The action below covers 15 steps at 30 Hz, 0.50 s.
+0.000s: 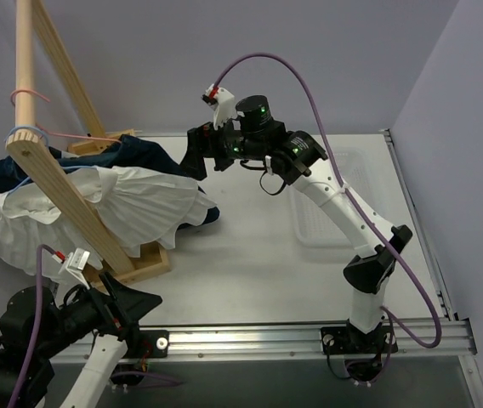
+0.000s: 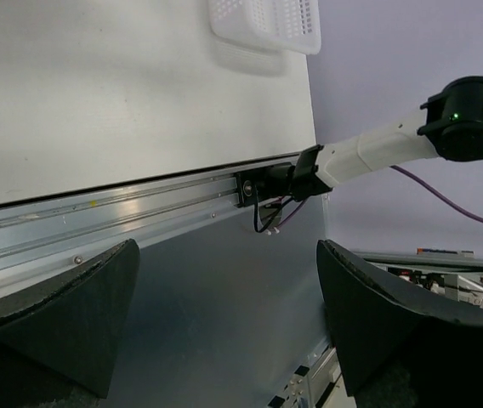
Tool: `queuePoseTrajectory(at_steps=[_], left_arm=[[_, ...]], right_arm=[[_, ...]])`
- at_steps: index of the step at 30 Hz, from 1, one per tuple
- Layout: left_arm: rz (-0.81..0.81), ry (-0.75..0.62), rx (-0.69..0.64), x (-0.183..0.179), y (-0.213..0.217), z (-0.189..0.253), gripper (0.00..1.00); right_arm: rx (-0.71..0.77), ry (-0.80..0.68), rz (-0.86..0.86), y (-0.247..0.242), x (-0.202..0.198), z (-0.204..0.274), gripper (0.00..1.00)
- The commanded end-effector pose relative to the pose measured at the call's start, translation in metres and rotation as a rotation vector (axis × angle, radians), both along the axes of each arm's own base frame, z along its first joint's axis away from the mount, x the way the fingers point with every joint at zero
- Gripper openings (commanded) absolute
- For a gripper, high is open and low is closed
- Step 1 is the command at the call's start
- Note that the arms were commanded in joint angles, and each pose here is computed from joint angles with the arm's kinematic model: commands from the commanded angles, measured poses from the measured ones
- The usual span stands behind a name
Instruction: Remove the skirt from the hanger
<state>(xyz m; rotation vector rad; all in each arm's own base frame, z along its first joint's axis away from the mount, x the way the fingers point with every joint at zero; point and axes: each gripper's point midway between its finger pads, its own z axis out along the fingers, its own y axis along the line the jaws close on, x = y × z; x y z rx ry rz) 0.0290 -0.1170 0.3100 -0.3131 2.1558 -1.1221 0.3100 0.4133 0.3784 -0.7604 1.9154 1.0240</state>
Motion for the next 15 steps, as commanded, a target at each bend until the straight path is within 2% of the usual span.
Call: queuePoseTrajectory(at_steps=[1, 6, 15], left_arm=[[-0.045, 0.029, -0.014, -0.023, 0.001, -0.004, 0.94], [-0.132, 0.036, -0.077, -0.026, -0.010, -0.010, 0.94], [-0.125, -0.024, -0.026, -0.041, 0.003, -0.003, 0.97]], right_arm=[[0.125, -0.141, 0.175, 0.026, -0.023, 0.042, 1.00], [0.165, -0.129, 0.331, 0.050, -0.046, 0.041, 0.95], [0.164, -0.157, 0.358, 0.072, -0.039, 0.026, 0.92]])
